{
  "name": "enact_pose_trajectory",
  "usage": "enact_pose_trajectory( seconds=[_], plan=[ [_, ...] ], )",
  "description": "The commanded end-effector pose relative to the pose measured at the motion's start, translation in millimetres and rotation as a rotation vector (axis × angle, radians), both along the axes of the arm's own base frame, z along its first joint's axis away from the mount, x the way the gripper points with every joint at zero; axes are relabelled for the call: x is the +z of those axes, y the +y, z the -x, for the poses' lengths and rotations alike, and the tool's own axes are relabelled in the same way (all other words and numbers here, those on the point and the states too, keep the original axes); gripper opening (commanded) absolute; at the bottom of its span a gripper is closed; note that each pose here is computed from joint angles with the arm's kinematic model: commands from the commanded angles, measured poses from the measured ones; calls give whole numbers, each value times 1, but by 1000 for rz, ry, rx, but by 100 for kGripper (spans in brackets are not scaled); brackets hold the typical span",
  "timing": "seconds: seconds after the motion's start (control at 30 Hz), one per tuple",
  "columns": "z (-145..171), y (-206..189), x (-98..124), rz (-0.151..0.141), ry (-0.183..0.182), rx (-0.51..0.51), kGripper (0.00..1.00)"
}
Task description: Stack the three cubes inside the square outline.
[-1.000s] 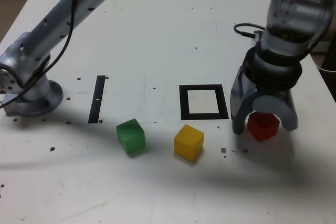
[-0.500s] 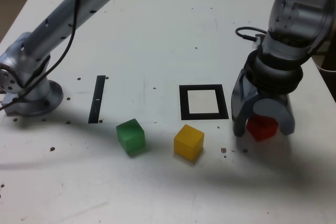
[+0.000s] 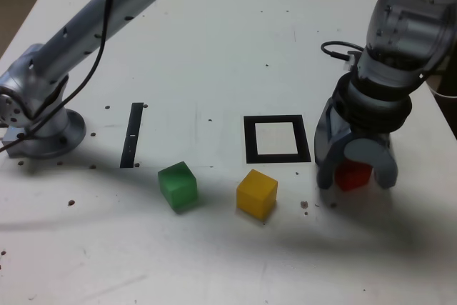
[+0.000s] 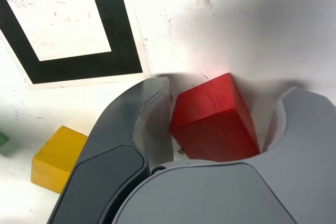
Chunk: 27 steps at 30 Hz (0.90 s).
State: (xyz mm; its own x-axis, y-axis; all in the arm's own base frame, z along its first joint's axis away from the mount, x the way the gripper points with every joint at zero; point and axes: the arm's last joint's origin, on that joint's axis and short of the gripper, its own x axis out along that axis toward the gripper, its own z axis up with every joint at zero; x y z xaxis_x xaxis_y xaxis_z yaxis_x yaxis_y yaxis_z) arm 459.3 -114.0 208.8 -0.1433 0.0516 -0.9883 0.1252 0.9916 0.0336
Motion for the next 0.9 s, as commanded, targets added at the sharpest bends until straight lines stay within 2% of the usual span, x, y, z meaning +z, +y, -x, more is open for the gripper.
enact_pose_trajectory(
  seconds=[0.0, 0.27, 0.87],
  plan=[
    [-1, 1, -2, -1, 3, 1, 65],
    [-3, 0, -3, 2, -2, 1, 65],
    [-1, 1, 2, 4, 0, 1, 54]
  ],
)
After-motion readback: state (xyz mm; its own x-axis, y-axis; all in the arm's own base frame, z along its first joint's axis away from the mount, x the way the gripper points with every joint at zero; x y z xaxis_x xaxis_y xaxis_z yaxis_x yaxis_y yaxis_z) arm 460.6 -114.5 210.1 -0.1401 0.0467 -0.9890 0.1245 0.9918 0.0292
